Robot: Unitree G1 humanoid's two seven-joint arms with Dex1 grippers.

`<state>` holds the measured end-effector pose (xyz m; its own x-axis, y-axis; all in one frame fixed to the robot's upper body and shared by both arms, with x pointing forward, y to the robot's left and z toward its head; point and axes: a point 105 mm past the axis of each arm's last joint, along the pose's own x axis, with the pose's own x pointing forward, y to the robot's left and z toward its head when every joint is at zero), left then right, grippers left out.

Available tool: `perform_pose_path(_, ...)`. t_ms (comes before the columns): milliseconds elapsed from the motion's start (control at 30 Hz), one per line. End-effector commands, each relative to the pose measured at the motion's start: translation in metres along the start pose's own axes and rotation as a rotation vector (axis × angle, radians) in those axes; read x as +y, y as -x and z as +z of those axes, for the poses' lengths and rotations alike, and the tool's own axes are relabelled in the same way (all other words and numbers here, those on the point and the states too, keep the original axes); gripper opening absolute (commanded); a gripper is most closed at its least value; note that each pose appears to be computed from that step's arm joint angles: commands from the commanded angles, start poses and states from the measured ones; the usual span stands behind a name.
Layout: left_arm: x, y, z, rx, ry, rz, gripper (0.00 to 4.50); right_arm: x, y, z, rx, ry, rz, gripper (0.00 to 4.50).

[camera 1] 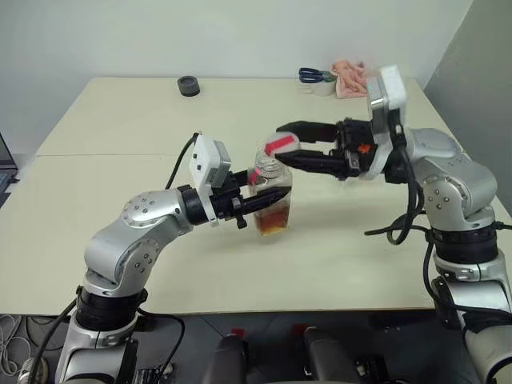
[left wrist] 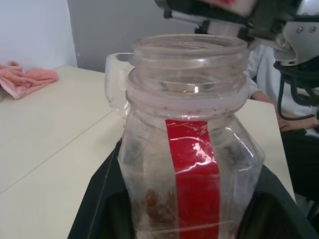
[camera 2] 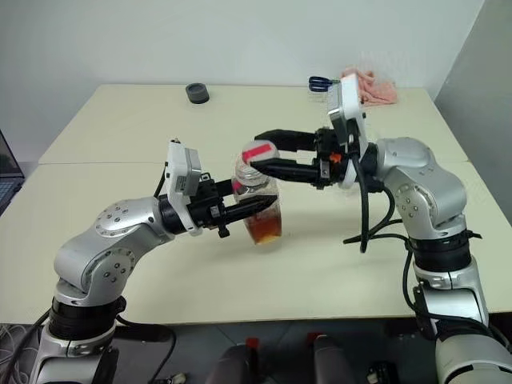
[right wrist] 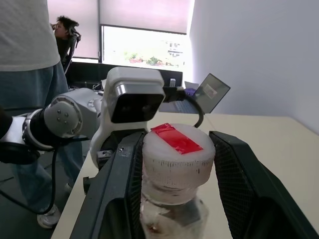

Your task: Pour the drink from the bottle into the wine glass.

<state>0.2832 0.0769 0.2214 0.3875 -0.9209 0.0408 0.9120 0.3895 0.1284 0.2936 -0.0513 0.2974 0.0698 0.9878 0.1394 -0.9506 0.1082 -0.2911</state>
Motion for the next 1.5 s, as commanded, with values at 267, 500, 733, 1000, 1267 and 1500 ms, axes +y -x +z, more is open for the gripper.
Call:
perform_pose_path(267, 0.004, 0.019, 0.012, -0.028, -0.038, 0.106, 1.83, -0.006, 0.049, -0.011, -0.061, -0.108, -0.391, 1.78)
perform_pose_path(500, 0.015, 0.026, 0.014, -0.051, -0.033, 0.221, 1.83, 0.015, 0.082, -0.124, 0.233, -0.162, -0.809, 1.78)
perform_pose_path(733, 0.014, 0.02, 0.018, -0.066, -0.042, 0.23, 1.83, 0.02, 0.105, -0.218, 0.389, -0.244, -1.054, 1.78)
perform_pose_path(1000, 0.016, 0.023, 0.02, -0.067, -0.049, 0.244, 1.83, 0.017, 0.129, -0.224, 0.391, -0.201, -1.123, 3.74)
perform_pose_path(1267, 0.018, 0.022, 0.019, -0.071, -0.045, 0.244, 1.83, 0.02, 0.12, -0.2, 0.282, -0.311, -1.075, 4.49)
perform_pose_path(1500, 0.033, 0.028, 0.019, -0.081, -0.054, 0.316, 1.83, 0.028, 0.091, -0.138, 0.292, -0.17, -0.689, 4.49)
